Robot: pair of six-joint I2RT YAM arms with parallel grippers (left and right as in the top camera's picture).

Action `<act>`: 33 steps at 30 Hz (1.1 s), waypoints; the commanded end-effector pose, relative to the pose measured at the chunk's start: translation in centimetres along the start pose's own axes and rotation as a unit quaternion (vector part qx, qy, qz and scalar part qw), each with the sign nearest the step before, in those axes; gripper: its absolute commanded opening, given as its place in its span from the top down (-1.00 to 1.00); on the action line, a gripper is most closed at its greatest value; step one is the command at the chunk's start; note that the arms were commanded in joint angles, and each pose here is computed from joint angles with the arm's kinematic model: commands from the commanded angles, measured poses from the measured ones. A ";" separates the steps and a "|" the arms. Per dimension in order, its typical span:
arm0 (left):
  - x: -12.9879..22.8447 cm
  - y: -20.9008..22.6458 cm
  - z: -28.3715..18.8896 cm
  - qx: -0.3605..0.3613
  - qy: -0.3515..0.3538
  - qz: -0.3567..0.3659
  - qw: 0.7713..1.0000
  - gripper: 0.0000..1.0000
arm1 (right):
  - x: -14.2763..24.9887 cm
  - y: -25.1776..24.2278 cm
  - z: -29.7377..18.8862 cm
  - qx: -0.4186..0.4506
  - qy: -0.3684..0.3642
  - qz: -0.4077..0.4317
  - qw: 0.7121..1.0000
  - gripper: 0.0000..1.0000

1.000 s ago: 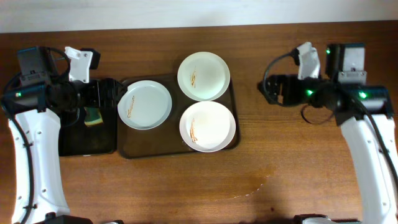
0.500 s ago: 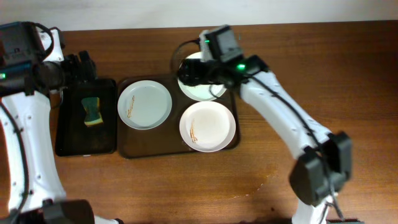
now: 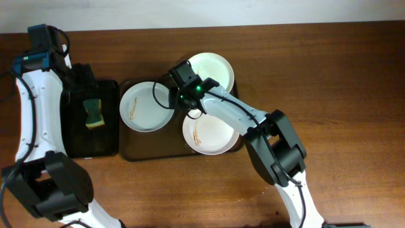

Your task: Clean dirty plates on tray and stack at the side

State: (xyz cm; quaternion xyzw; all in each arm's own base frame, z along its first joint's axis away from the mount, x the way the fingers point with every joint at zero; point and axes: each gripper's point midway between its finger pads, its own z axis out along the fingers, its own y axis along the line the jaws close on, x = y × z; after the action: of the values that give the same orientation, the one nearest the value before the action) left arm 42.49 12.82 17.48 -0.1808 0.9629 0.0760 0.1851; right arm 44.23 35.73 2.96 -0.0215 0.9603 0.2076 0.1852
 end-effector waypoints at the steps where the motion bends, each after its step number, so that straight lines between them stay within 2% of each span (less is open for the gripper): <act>1: -0.1 0.6 1.0 -0.012 0.008 -0.011 1.000 -0.82 | 1.3 1.4 1.3 -0.012 0.013 -0.008 1.000 0.24; 4: 0.2 0.5 1.5 -0.013 0.017 -0.010 1.000 -0.82 | 2.9 2.9 2.5 -0.024 0.022 -0.024 0.999 0.32; 8: 0.9 0.4 2.8 -0.015 0.038 -0.007 0.999 -0.82 | 4.6 2.5 2.6 -0.005 0.049 -0.020 0.999 0.92; 12: 2.0 -0.1 4.0 -0.004 0.065 -0.004 0.998 -0.82 | 5.1 -0.3 2.1 0.031 0.079 0.009 0.996 0.92; 16: 3.7 -1.0 5.1 0.019 0.090 -0.004 0.996 -0.78 | 2.7 -2.4 0.7 0.053 0.074 0.013 0.996 0.92; 19: 4.5 -1.1 6.7 0.018 0.094 -0.003 0.995 -0.41 | 2.3 -2.4 0.5 0.052 0.072 0.000 0.996 0.92; 20: 4.9 -1.1 7.5 0.018 0.096 -0.003 0.995 -0.38 | 2.4 -2.4 0.5 0.052 0.072 -0.002 0.996 0.92; 21: 5.3 -1.0 8.3 0.011 0.097 -0.002 0.995 -0.25 | 2.4 -2.4 0.5 0.052 0.072 -0.007 0.996 0.92; 22: 5.6 -0.6 9.0 -0.001 0.097 -0.001 0.995 -0.20 | 2.3 -2.4 0.5 0.052 0.072 -0.008 0.996 0.92; 27: 7.1 -0.1 12.5 -0.024 0.108 0.031 0.993 -0.20 | 2.3 -2.4 0.5 0.054 0.071 -0.009 0.996 0.92; 33: 6.7 0.2 14.7 -0.039 0.099 0.036 0.994 -0.19 | 2.2 -2.5 0.5 0.055 0.070 -0.010 0.996 0.92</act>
State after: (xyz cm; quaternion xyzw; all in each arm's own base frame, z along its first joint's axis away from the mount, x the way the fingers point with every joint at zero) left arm 41.70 13.34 3.15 -0.1653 0.9773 0.0911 0.0960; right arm 42.16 33.79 1.16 -0.0298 0.9797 0.1630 0.1126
